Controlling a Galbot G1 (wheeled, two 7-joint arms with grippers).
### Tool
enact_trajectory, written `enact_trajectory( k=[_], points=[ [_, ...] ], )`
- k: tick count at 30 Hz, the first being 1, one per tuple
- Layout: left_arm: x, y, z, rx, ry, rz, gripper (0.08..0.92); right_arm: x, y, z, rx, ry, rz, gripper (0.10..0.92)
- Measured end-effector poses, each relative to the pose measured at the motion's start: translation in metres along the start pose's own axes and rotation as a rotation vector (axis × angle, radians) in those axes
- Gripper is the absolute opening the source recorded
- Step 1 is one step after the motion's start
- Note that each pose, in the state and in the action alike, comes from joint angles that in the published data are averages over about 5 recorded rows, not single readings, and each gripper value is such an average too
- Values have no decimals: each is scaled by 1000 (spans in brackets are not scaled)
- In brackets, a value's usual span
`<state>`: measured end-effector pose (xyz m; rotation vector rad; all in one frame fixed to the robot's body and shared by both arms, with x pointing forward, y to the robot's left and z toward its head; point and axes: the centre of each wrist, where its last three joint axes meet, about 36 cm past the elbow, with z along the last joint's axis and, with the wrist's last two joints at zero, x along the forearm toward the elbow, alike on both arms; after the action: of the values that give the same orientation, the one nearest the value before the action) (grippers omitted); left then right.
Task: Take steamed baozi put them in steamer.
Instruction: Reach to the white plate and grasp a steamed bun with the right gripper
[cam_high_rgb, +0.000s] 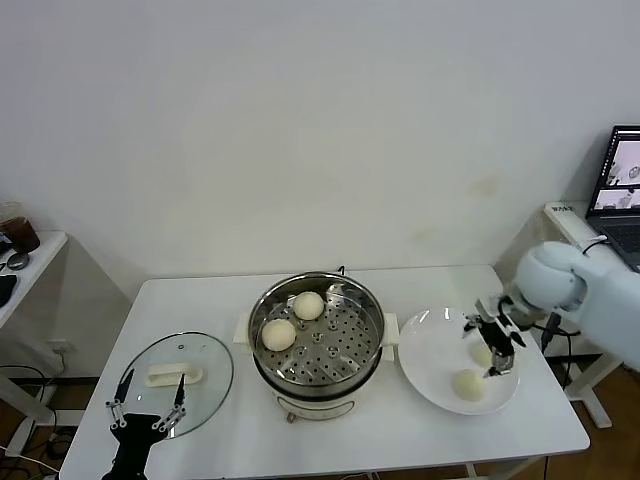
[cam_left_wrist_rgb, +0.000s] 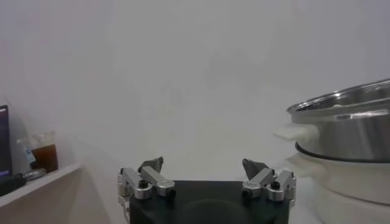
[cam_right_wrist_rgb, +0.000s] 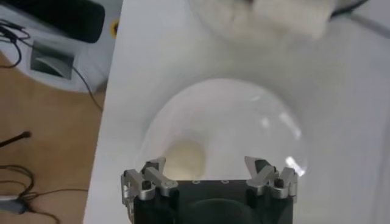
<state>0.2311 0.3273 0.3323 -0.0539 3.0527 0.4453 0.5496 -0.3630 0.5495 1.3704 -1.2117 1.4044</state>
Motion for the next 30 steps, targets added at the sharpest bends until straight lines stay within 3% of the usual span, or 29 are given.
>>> enact_trajectory(
  k=[18,30],
  points=[
    [6,7,1,-14,6,-20,823,-77,5,16,-36,17,0,807],
    [5,9,3,-17,8,-24,823,-94,0,8,-53,13,-4,571]
  ],
)
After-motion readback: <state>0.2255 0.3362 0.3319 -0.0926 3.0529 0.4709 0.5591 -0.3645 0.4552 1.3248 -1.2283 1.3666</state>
